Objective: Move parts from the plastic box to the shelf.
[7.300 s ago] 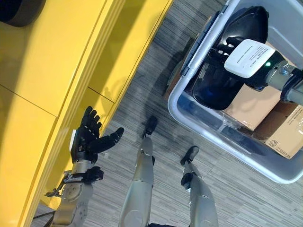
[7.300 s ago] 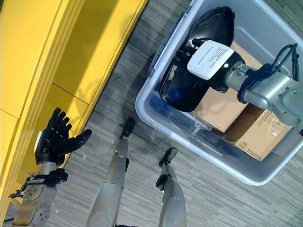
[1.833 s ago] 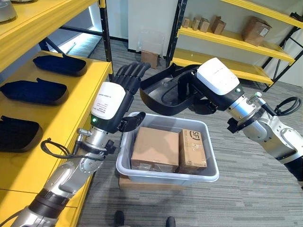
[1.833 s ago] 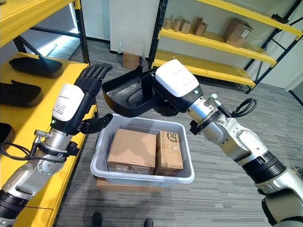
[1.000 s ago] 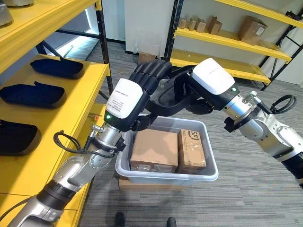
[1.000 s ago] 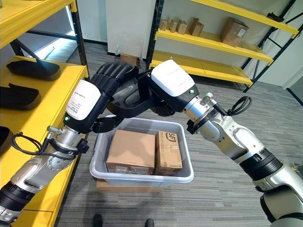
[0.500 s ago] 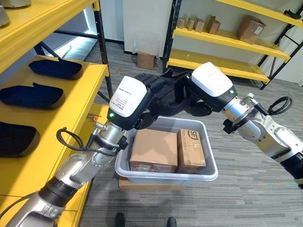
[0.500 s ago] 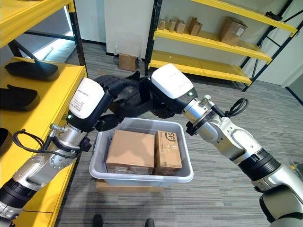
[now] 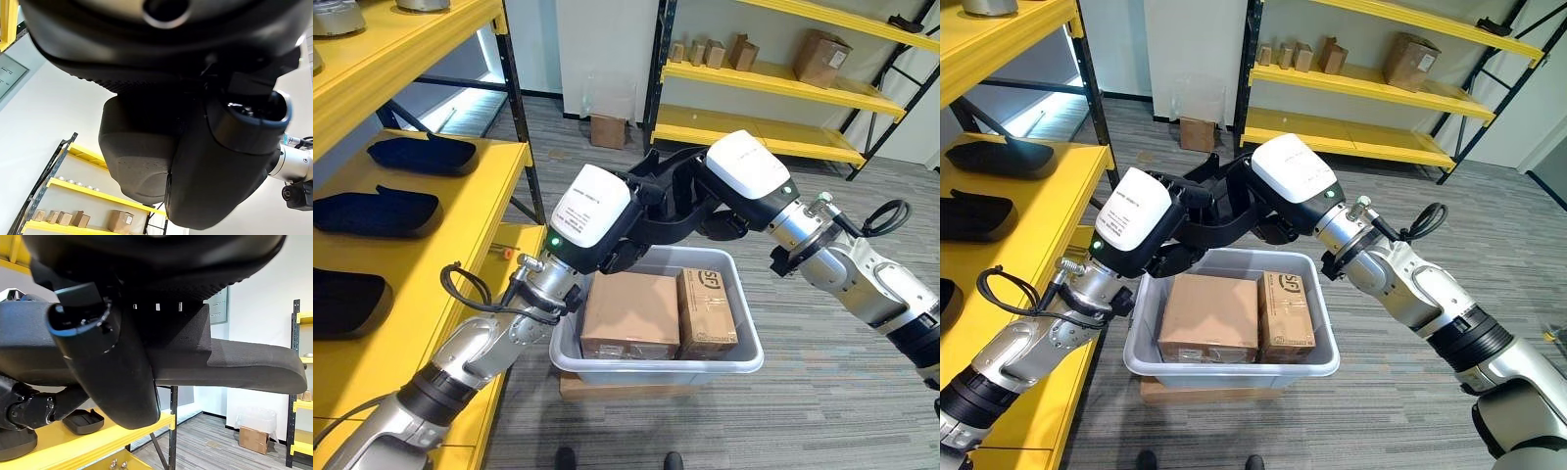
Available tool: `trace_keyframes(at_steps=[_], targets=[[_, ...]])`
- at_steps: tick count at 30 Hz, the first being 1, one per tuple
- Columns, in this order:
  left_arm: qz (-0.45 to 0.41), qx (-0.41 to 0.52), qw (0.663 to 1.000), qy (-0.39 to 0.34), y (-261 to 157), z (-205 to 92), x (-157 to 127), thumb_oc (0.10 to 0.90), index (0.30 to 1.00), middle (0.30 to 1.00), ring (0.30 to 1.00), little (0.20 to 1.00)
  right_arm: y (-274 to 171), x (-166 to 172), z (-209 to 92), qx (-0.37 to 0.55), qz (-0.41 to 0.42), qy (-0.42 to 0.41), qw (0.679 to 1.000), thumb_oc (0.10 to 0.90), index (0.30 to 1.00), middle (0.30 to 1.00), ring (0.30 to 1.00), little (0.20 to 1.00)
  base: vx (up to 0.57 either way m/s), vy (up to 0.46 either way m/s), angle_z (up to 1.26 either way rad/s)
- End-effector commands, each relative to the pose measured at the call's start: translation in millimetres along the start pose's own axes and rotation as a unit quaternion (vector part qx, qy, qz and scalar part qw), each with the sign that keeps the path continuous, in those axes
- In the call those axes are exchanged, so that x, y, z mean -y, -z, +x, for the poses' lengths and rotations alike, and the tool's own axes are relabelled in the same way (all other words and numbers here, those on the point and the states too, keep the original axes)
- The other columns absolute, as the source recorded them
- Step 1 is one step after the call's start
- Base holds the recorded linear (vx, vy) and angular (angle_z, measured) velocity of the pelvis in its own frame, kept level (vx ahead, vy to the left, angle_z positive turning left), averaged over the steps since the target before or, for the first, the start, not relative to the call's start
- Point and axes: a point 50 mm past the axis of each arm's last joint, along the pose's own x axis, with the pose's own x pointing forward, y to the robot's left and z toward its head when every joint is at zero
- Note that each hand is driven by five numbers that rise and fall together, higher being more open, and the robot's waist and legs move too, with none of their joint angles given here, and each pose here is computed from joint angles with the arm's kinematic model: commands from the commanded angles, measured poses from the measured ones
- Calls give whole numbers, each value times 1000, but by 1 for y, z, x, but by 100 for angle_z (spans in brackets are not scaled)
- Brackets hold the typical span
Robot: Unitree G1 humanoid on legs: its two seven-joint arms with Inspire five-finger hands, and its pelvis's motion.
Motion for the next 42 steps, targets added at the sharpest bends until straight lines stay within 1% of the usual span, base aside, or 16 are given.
trace_keyframes(at_steps=[1,2,3,4,5,9,10,17,19,20,23,25,28,31,37,42], targets=[[-12,61,997,-48,-14,26,-11,400,300,300,300,300,-16,79,37,60,-17,185,981,400,300,300,300,300,0,0,0],[-12,59,997,-47,-13,26,-11,400,300,300,300,300,-16,79,36,59,-14,185,981,400,300,300,300,300,0,0,0],[-13,53,997,-47,-12,24,-11,400,300,300,300,300,-15,76,36,55,8,186,981,582,555,555,555,555,0,0,0],[-13,52,997,-47,-11,24,-11,400,300,300,300,300,-15,76,36,55,9,185,981,900,1000,1000,1000,1000,0,0,0],[-14,36,998,-50,-8,20,-12,400,300,300,300,300,-14,72,31,42,68,197,977,900,1000,1000,1000,1000,0,0,0],[-13,17,998,-53,-2,16,-14,400,300,300,300,300,-14,68,22,34,123,215,968,900,1000,1000,1000,1000,0,0,0],[-13,3,998,-55,2,13,-15,400,300,300,300,300,-14,63,13,27,165,233,958,900,1000,1000,1000,1000,0,0,0],[-2,-51,997,-54,15,-6,-17,400,300,300,300,300,-3,42,-33,-39,219,250,942,900,1000,1000,1000,1000,5,1,-1],[10,-88,994,-59,25,-20,-21,400,300,300,300,300,5,29,-60,-89,244,248,933,900,1000,1000,1000,1000,4,-1,-2],[9,-88,994,-58,24,-20,-20,400,300,300,300,300,5,28,-61,-90,245,248,933,900,1000,1000,1000,1000,0,0,0],[14,-115,991,-59,30,-32,-22,400,300,300,300,300,10,11,-89,-142,292,240,915,900,1000,1000,1000,1000,-1,-2,-8],[28,-136,988,-61,35,-43,-28,400,300,300,300,300,11,0,-116,-189,291,226,910,900,1000,1000,1000,1000,30,-6,-9],[39,-149,986,-65,36,-52,-33,400,300,300,300,300,10,-5,-134,-217,293,223,904,900,1000,1000,1000,1000,-8,-5,-6],[50,-179,980,-77,40,-68,-40,400,300,300,300,300,5,-27,-165,-280,337,230,869,900,1000,1000,1000,1000,-5,-4,-1],[25,-216,972,-90,41,-87,-45,400,300,300,300,300,-5,-59,-176,-314,412,211,829,900,1000,1000,1000,1000,-41,-22,-3],[7,-229,968,-103,39,-94,-48,400,300,300,300,300,-7,-65,-166,-297,437,204,824,900,1000,1000,1000,1000,-42,-64,1]])
